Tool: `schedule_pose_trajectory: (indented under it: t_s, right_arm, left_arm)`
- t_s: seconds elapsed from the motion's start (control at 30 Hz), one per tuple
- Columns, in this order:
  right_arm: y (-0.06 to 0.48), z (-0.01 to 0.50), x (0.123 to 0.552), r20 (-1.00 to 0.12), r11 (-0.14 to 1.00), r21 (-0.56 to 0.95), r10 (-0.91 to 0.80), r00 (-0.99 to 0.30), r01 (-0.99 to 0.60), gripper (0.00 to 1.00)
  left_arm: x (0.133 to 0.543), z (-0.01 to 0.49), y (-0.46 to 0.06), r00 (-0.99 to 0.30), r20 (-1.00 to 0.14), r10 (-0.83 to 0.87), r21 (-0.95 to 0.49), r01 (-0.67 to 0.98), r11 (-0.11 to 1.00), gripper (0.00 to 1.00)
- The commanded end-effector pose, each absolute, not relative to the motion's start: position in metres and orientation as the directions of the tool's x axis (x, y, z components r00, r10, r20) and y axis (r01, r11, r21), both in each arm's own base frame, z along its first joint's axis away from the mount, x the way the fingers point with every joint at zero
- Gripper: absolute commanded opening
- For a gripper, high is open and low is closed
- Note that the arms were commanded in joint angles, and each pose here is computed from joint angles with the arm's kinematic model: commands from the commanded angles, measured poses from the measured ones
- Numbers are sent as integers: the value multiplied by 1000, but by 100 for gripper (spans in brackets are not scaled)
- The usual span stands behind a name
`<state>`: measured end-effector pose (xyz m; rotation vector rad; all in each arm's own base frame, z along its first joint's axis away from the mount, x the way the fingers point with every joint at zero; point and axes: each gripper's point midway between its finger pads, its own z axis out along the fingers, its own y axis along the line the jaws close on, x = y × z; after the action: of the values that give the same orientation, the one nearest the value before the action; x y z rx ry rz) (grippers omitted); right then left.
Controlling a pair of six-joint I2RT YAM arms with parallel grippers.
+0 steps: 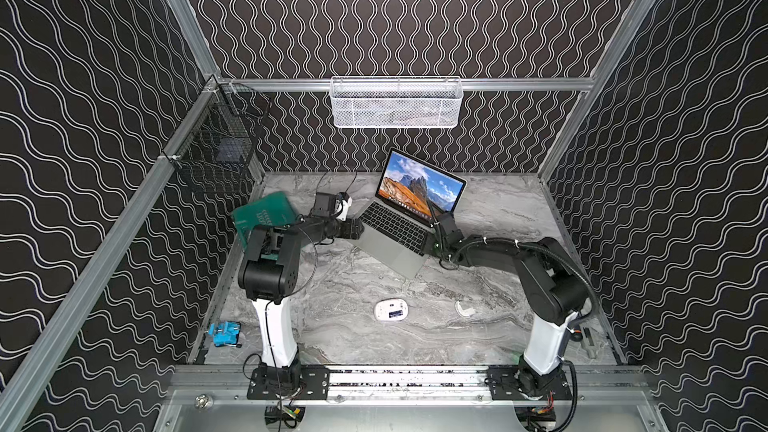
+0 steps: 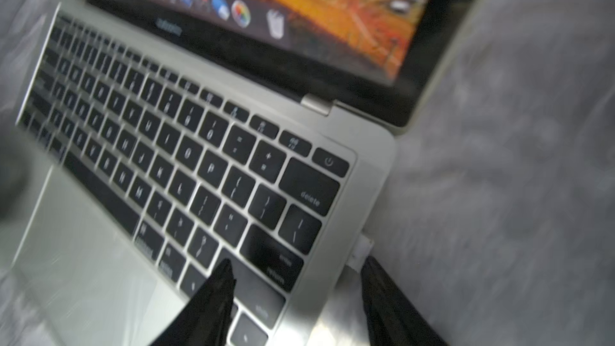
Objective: Insert the wireless mouse receiver into the laptop
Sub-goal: Adjust the laptop at the center of the board, then pick up the lid from the center of the board.
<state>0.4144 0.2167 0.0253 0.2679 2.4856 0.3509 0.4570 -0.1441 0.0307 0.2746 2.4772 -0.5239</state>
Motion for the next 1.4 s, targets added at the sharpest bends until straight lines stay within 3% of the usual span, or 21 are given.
schedule_pose_trajectory:
  t_s: [0.0, 0.2, 0.3, 0.43, 0.57, 0.7, 0.77, 0.83, 1.0, 1.37]
  right_arm:
    - [223, 5, 411, -468, 944, 327, 194, -862, 35, 62]
    - [195, 42, 422, -534, 956, 292, 171, -828, 10, 69]
    - [178, 76, 400, -558, 969, 246, 139, -818, -4, 77]
    - [147, 101, 350, -504, 982, 183, 129, -854, 40, 81]
    - [119, 83, 277, -341, 985, 128, 151, -928, 113, 75]
    - [126, 70, 226, -256, 986, 140, 126, -958, 93, 67]
    - [137, 65, 212, -234, 987, 148, 99, -967, 66, 64]
    - [144, 59, 205, -218, 991, 130, 70, -973, 42, 59]
    - [161, 45, 201, -210, 996, 79, -15, -977, -32, 48]
    - [148, 13, 194, -149, 997, -55, -65, -987, -57, 27]
  left_arm:
    - [392, 33, -198, -913, -406, 35, -593, 292, 751, 85]
    - [377, 57, -194, -884, -467, 10, -566, 308, 765, 86]
    - [373, 81, -190, -858, -514, 6, -536, 326, 779, 87]
    - [364, 130, -170, -782, -622, 37, -410, 365, 836, 93]
    - [331, 168, -166, -716, -675, 179, -290, 480, 828, 94]
    - [281, 181, -175, -599, -695, 397, -190, 687, 702, 93]
    - [263, 172, -181, -515, -683, 518, -50, 740, 671, 94]
    - [239, 168, -197, -413, -688, 597, -3, 824, 567, 94]
    - [206, 161, -207, -260, -690, 675, 88, 896, 435, 96]
    - [163, 131, -201, -95, -614, 784, 169, 954, 249, 99]
